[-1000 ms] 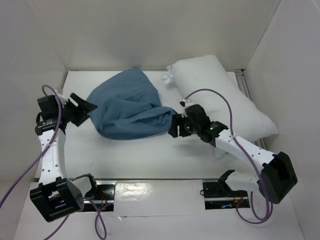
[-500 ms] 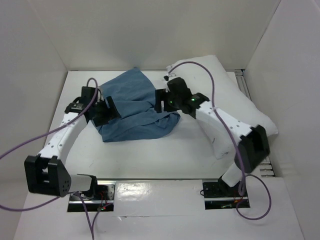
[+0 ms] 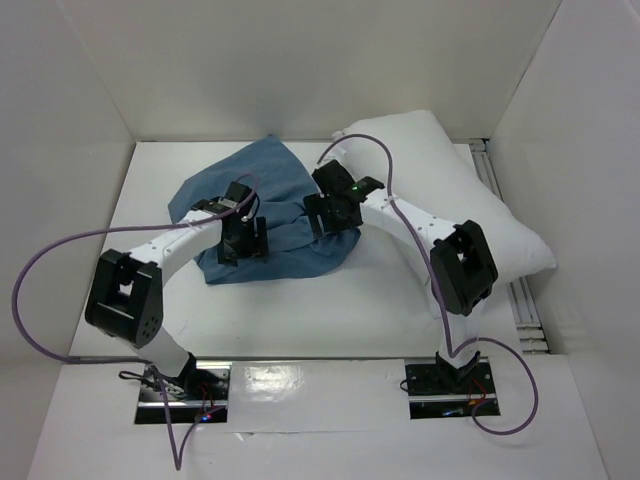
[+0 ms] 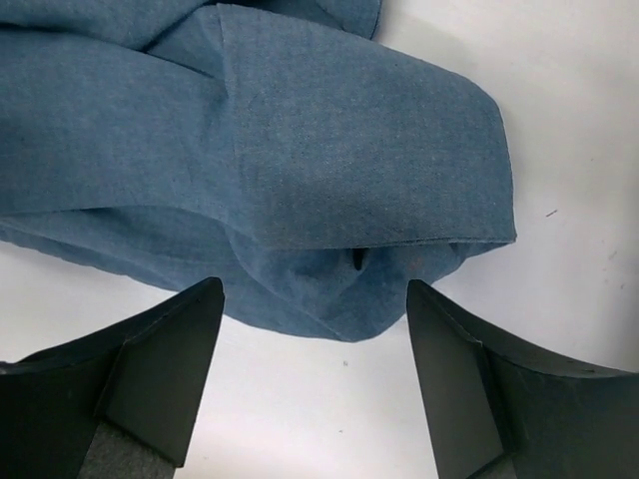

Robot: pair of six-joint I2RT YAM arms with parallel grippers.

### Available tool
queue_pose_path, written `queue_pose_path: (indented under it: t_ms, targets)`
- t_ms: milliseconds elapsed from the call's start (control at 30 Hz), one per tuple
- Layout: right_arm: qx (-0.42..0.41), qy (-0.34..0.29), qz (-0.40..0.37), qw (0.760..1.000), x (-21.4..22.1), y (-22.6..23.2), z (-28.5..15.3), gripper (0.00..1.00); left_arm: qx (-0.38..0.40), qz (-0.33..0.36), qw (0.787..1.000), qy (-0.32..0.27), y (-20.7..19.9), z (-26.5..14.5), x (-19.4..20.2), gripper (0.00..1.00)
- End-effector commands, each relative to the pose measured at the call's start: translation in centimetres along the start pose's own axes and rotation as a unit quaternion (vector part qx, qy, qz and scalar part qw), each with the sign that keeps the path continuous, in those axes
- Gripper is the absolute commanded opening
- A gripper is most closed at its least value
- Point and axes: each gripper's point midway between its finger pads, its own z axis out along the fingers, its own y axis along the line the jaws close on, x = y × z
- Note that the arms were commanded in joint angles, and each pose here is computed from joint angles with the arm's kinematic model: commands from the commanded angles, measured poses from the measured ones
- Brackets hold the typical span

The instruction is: Put the pillow into the pillowcase

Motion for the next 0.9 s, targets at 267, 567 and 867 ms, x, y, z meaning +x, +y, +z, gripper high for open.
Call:
queue_pose_path:
  t_ms: [267,567,867]
  targets:
    - [-0.017,-0.027,-0.053,0.998,-2.1,4.0,1.3,0.77,-0.052,-0.112,0.992,-0.034,6.6,-1.5,-0.4,0.86]
    - [0.044,-0.028,-0.037,0.998,-2.4,2.1,4.4,0.00,-0.030,-0.177,0.984,-0.012,8.9,0.2,1.6,0.97]
    - [-0.049,-0.101,-0.025,0.993,-6.7,4.5,-2.9,0.00,-0.009,-0.258,0.966,0.020,8.8,3.1,2.8,0.93]
